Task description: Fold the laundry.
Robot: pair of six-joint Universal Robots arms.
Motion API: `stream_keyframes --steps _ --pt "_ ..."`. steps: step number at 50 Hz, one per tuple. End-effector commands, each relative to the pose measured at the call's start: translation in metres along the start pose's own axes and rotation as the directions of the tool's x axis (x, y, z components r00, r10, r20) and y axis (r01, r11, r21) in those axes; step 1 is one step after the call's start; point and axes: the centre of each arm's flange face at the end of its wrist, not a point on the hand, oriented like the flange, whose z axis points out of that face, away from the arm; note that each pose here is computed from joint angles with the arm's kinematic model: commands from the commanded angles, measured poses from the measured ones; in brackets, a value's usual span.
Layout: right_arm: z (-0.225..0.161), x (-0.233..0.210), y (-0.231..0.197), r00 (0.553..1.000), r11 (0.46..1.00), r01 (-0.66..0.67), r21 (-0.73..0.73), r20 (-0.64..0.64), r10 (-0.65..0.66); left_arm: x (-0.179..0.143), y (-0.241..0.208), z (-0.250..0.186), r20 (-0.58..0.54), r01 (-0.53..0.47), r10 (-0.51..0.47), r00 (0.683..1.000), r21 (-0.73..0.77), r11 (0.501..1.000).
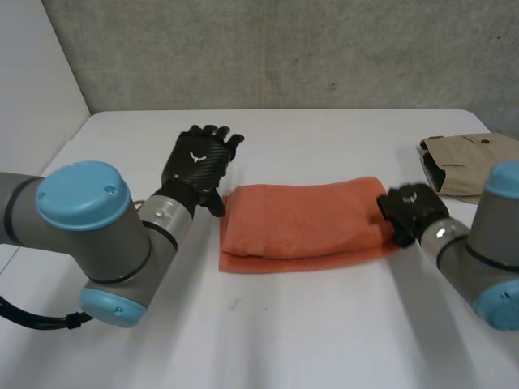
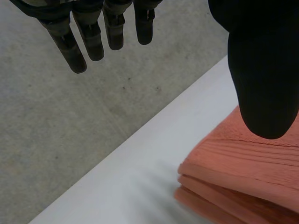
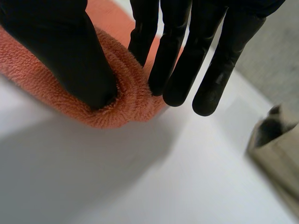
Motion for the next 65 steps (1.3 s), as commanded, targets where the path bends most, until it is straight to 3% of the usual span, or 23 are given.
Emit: stream_keyframes --steps 1,3,7,9,14,17,18,21,22,25,26,30,35,41,45,51,57,65 --pt "0.0 -0.024 -0.075 0.995 0.969 0.098 0.226 0.005 -0.102 -0.028 -0.014 -0.005 0.063 0.01 -0.01 0.998 0.003 1.0" --pt "-0.008 -0.06 -0.108 0.986 0.934 0.127 0.335 0.063 -0.157 -0.035 -0.013 -0.007 0.079 0.02 -0.019 0.997 -0.005 1.0" --pt "-0.019 -0.114 -0.133 0.959 0.884 0.147 0.444 0.154 -0.237 -0.053 -0.021 -0.009 0.128 0.042 -0.043 0.991 0.011 0.999" --pt "-0.023 -0.136 -0.131 0.939 0.871 0.158 0.465 0.204 -0.279 -0.06 -0.018 -0.011 0.143 0.062 -0.061 0.988 0.001 0.998" --pt "-0.032 -0.191 -0.106 0.833 0.853 0.232 0.467 0.358 -0.422 -0.066 -0.011 -0.012 0.156 0.089 -0.086 0.984 -0.015 0.996" --pt "-0.029 -0.186 -0.107 0.851 0.874 0.235 0.426 0.344 -0.396 -0.06 -0.01 -0.011 0.136 0.093 -0.09 0.987 -0.018 0.995" --pt "-0.026 -0.177 -0.11 0.893 0.902 0.209 0.378 0.303 -0.333 -0.06 -0.01 -0.01 0.137 0.095 -0.091 0.986 -0.016 0.995" --pt "-0.023 -0.16 -0.117 0.948 0.944 0.096 0.315 0.259 -0.183 -0.055 -0.007 -0.005 0.123 0.11 -0.107 0.987 -0.016 0.994" --pt "-0.018 -0.143 -0.12 0.971 0.962 -0.013 0.274 0.234 -0.054 -0.053 -0.007 -0.003 0.117 0.118 -0.115 0.986 -0.014 0.993" --pt "-0.009 -0.114 -0.121 0.966 0.956 -0.184 0.23 0.223 0.132 -0.033 -0.015 0.007 0.052 0.16 -0.161 0.986 0.018 0.987" --pt "-0.008 -0.101 -0.124 0.944 0.937 -0.274 0.216 0.245 0.22 -0.027 -0.015 0.008 0.031 0.173 -0.173 0.984 0.014 0.985" --pt "-0.01 -0.097 -0.119 0.884 0.913 -0.388 0.127 0.331 0.33 -0.002 -0.01 0.015 -0.061 0.224 -0.226 0.972 -0.029 0.974" --pt "0.01 -0.097 -0.095 0.874 0.919 -0.392 0.035 0.327 0.36 0.02 0.011 0.025 -0.124 0.242 -0.261 0.957 -0.146 0.959" --pt "0.029 -0.109 -0.071 0.883 0.938 -0.343 -0.052 0.324 0.34 0.026 0.045 0.025 -0.07 0.219 -0.254 0.965 -0.321 0.921" --pt "0.038 -0.109 -0.062 0.914 0.961 -0.268 -0.069 0.298 0.276 0.019 0.057 0.025 -0.016 0.185 -0.204 0.979 -0.36 0.914" --pt "0.038 -0.101 -0.063 0.95 0.981 -0.184 -0.052 0.247 0.192 0.021 0.061 0.02 -0.052 0.082 -0.11 0.993 -0.381 0.921" --pt "0.016 -0.087 -0.094 0.956 0.98 -0.194 0.036 0.229 0.181 0.024 0.044 0.018 -0.076 0.068 -0.1 0.992 -0.343 0.937" --pt "-0.018 -0.078 -0.111 0.973 0.959 -0.188 0.213 0.171 0.153 0.007 -0.053 0.005 -0.168 0.095 -0.111 0.98 -0.098 0.991"
